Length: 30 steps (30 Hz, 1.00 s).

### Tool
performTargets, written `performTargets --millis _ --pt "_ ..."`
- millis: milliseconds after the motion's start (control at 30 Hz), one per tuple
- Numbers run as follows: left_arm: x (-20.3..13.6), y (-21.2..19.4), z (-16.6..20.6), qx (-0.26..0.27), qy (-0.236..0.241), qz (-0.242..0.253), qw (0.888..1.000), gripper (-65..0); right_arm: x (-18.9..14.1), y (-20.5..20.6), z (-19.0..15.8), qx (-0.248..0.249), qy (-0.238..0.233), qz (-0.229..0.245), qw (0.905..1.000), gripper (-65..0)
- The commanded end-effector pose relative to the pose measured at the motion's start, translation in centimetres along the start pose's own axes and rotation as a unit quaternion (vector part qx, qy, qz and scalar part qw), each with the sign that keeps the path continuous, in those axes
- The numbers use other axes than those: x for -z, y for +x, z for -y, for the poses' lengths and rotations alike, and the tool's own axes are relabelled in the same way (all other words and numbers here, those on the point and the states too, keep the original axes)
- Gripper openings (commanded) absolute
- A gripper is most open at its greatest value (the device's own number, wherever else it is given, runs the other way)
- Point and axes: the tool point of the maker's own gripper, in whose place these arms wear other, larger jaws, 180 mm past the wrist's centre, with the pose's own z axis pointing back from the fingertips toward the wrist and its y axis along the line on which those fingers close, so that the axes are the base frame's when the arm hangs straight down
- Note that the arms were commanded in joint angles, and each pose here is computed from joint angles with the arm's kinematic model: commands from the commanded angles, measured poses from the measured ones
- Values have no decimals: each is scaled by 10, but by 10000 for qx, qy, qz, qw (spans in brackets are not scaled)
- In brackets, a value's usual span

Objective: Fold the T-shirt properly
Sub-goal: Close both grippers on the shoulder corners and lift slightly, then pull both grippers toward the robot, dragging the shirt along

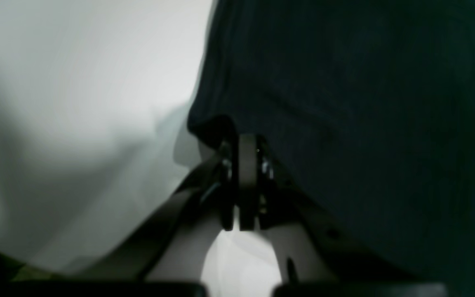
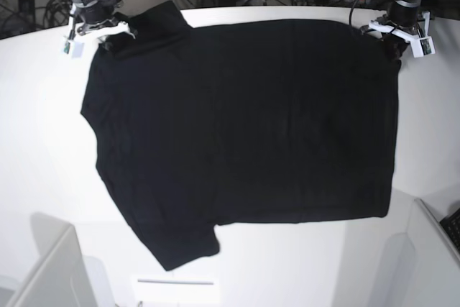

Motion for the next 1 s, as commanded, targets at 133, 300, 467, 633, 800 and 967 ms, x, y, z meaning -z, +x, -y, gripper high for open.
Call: performTargets --millis 133,300,467,633,800,967 --pt "2 20 3 46 -48 302 9995 -650 3 24 -13 -87 181 350 9992 -650" --pt "8 32 8 9 -88 466 9989 -650 10 45 -25 -103 338 582 9977 -650" --pt "16 43 11 -54 -108 623 9980 -650 22 59 -42 -136 538 407 9976 -650" --pt "26 44 16 -149 -145 306 9993 -650 28 74 -60 -183 737 409 9963 -650" --pt "32 51 18 -435 -83 318 9985 -650 39 82 -70 -146 838 348 9958 -650" --pt "37 60 18 -500 -50 326 9982 -650 47 90 -73 -129 876 350 9955 -650"
